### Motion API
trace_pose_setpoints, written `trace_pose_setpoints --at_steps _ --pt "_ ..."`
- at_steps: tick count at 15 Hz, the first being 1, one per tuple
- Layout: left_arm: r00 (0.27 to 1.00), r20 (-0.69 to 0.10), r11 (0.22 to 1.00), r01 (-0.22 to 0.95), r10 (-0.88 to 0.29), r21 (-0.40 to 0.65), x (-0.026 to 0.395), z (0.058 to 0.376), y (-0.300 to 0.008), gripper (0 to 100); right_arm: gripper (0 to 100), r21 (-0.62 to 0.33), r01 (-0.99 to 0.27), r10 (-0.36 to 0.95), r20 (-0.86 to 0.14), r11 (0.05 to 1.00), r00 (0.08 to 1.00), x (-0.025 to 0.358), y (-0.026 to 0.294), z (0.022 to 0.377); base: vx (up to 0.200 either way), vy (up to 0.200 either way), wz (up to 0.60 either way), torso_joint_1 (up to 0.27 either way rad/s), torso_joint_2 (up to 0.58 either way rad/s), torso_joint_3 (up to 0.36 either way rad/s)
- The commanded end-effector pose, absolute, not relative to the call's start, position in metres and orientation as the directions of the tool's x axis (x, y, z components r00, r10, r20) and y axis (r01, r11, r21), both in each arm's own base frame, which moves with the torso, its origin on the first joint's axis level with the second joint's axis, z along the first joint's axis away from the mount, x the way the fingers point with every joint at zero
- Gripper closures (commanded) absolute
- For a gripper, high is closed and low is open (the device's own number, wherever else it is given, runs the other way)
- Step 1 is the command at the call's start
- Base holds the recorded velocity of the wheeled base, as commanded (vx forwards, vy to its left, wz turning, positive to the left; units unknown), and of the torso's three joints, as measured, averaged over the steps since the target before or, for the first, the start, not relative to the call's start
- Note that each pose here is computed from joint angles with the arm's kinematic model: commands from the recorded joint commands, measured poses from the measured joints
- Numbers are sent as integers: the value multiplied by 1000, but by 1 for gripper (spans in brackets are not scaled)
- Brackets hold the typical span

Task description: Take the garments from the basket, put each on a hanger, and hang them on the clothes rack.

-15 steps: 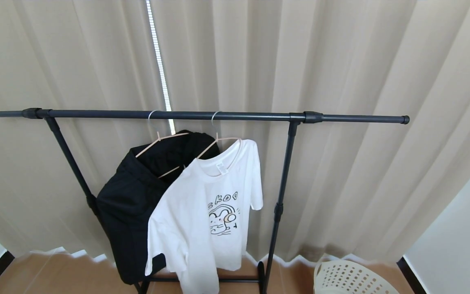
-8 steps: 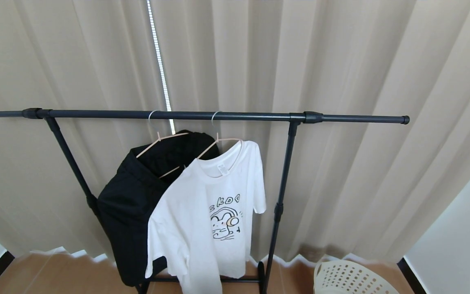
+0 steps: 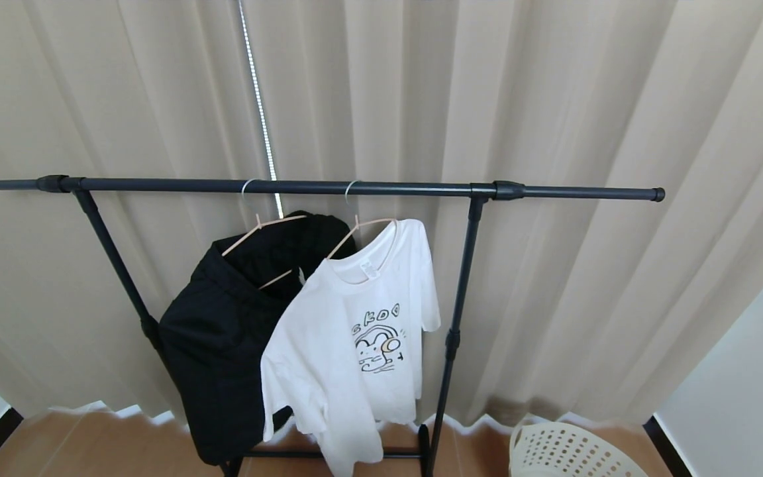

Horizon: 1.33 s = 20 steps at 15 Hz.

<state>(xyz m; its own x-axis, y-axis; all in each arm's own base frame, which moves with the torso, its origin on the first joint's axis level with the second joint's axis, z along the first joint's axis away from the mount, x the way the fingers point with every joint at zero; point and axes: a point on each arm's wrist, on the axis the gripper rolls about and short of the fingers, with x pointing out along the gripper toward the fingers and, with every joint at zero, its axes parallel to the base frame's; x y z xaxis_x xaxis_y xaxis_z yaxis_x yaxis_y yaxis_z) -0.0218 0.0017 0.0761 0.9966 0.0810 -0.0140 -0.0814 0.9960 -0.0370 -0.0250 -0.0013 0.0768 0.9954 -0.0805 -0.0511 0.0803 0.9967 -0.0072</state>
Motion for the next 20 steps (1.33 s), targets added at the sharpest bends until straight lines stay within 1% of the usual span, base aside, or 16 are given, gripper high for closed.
trace_pose_setpoints --at_steps 1,3,4,5,6,8,9,10,12,13,15,19,20 --pt "996 -3 995 -87 87 -38 -23 76 2 0 0 -3 75 -75 -46 997 996 -25 -1 77 0 0 0 0 0 0" --pt "996 -2 996 -84 84 -35 -23 76 2 0 0 -2 96 -96 -46 995 994 -25 -2 77 0 0 0 0 0 0" --pt "996 -2 996 -86 86 -37 -23 76 2 0 0 15 196 -195 -42 981 980 -25 -4 77 0 0 0 0 0 0" --pt "996 -2 996 -86 86 -37 -23 76 2 0 0 42 224 -224 -16 974 975 -24 -5 77 0 0 0 0 0 0" --pt "996 -2 996 -84 84 -35 -23 76 2 0 0 42 221 -221 -12 974 975 -24 -4 76 0 0 0 0 0 0" --pt "996 -2 996 -86 86 -37 -23 76 2 0 0 12 189 -189 -11 982 982 -24 -4 77 0 0 0 0 0 0" --pt "996 -2 996 -86 86 -37 -23 76 2 0 0 12 170 -169 -12 985 985 -24 -3 76 0 0 0 0 0 0" --pt "996 -2 996 -86 86 -37 -23 76 2 0 0 8 114 -113 -27 994 993 -25 -2 77 0 0 0 0 0 0" --pt "996 -2 996 -86 86 -35 -23 76 2 0 0 -2 72 -72 -35 997 997 -25 -1 77 0 0 0 0 0 0" --pt "996 -2 996 -86 86 -37 -23 76 2 0 0 -23 47 -48 -43 999 998 -25 -1 76 0 0 0 0 0 0" --pt "996 -2 996 -86 86 -37 -23 76 2 0 0 -23 14 -15 -44 1000 999 -25 0 77 0 0 0 0 0 0" --pt "996 -2 996 -86 86 -37 -23 76 2 0 0 -27 2 -3 -44 1000 999 -25 0 77 0 0 0 0 0 0" --pt "996 -2 996 -86 86 -37 -23 76 2 0 0 -45 -48 46 -44 998 998 -25 1 77 0 0 0 0 0 0"
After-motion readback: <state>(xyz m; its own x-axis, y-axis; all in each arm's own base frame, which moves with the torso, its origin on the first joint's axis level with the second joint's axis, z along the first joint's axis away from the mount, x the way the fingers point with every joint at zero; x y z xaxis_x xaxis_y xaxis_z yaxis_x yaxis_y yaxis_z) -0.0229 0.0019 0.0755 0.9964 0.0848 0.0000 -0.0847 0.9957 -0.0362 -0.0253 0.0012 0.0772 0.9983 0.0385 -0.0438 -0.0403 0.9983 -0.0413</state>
